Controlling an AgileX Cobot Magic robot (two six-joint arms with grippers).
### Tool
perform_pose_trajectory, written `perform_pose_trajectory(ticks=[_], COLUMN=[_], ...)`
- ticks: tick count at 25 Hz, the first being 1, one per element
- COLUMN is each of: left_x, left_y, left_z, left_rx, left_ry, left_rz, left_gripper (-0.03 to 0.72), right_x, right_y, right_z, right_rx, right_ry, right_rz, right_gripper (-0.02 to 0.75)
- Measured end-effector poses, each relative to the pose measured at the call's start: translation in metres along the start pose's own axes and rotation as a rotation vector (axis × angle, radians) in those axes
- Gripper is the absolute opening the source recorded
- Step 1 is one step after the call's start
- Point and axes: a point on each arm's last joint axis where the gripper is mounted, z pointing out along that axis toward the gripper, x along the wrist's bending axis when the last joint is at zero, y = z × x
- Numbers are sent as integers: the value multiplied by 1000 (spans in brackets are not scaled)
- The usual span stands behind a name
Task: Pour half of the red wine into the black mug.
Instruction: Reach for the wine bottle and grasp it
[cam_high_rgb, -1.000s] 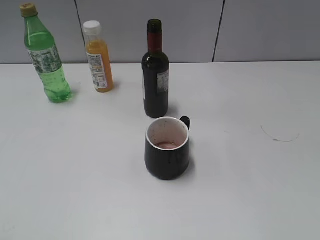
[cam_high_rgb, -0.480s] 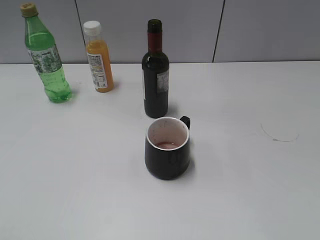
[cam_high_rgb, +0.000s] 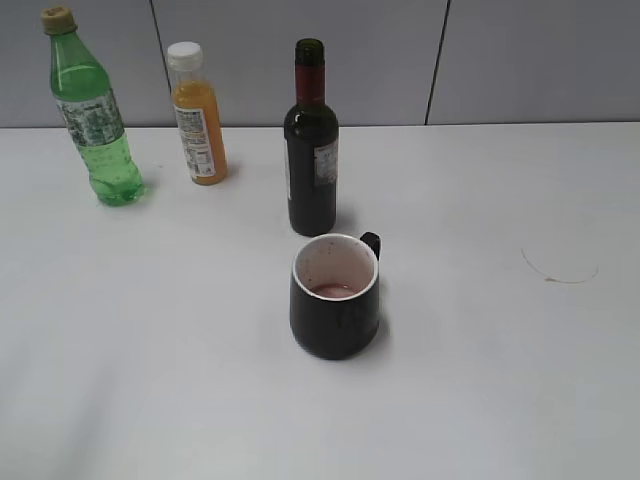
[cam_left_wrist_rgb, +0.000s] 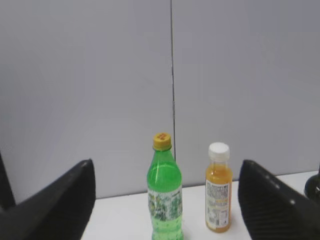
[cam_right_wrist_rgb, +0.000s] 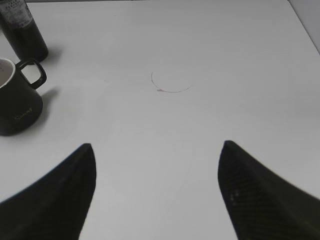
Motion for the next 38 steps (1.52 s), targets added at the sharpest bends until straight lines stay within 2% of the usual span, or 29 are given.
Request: perform_pose_trajectory(ticks=[5, 12, 15, 20, 27, 34, 38], left_x=[-7, -38, -51, -75, -95, -112, -121], left_y=[-10, -52, -70, -102, -125, -146, -168], left_z=[53, 115, 133, 152, 180, 226, 253], left_rx=[-24, 32, 27, 32, 77, 89, 107], left_ry=[-32, -146, -237, -440, -637, -758, -809], left_rz=[2, 0, -5, 6, 44, -3, 23], left_gripper=[669, 655, 649, 639, 634, 634, 673], right_x=[0, 0, 0, 0, 0, 0, 0], right_y=[0, 0, 0, 0, 0, 0, 0], right_z=[0, 0, 0, 0, 0, 0, 0], right_rx=[0, 0, 0, 0, 0, 0, 0], right_ry=[0, 0, 0, 0, 0, 0, 0], right_rz=[0, 0, 0, 0, 0, 0, 0], right_gripper=[574, 574, 574, 574, 574, 574, 574])
